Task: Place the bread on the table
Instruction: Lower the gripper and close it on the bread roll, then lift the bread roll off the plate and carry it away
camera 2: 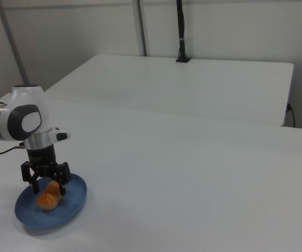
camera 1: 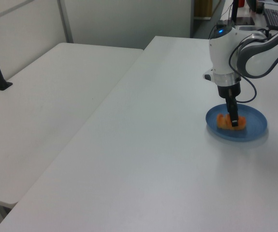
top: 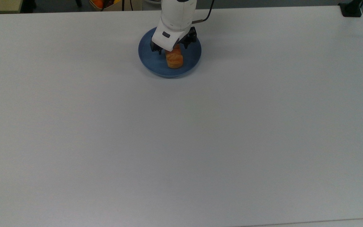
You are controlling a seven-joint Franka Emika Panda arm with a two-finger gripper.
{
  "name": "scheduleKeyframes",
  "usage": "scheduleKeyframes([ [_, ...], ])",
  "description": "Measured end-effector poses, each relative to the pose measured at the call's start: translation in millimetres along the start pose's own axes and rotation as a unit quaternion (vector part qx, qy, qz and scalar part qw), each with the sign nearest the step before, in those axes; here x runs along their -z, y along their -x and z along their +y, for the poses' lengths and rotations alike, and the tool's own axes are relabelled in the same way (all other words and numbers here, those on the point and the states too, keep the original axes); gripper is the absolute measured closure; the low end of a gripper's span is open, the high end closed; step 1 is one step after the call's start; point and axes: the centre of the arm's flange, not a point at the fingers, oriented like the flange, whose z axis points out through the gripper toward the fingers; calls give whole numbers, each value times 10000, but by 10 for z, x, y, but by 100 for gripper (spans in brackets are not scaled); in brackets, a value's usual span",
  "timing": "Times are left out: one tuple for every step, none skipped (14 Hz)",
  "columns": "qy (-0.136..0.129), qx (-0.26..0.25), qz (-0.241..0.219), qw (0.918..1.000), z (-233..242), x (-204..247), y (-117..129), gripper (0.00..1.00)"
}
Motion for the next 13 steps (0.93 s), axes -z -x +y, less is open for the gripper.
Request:
scheduleKeyframes([
  [-6, 3, 19, 10000, 0, -28, -19, 3],
  [-12, 10, 27, 10000, -1, -59, -37, 5],
  [-18, 13, 20, 10000, -1, -84, -46, 15],
  [-22, 14, 7, 10000, -1, -100, -50, 26],
  [-23, 15, 3, 10000, -1, -104, -51, 41],
  [-22, 13, 8, 10000, 0, -99, -52, 46],
  [-22, 8, 13, 10000, 5, -91, -51, 46],
  [-22, -2, 7, 10000, 16, -79, -48, 52],
  [-23, -16, -12, 10000, 29, -61, -41, 54],
  [-23, -30, -33, 10000, 44, -35, -30, 56],
  [-23, -44, -58, 10000, 56, -7, -18, 56],
  [-22, -46, -80, 10000, 66, 20, -8, 57],
  [-19, -35, -78, 10000, 71, 46, -2, 59],
])
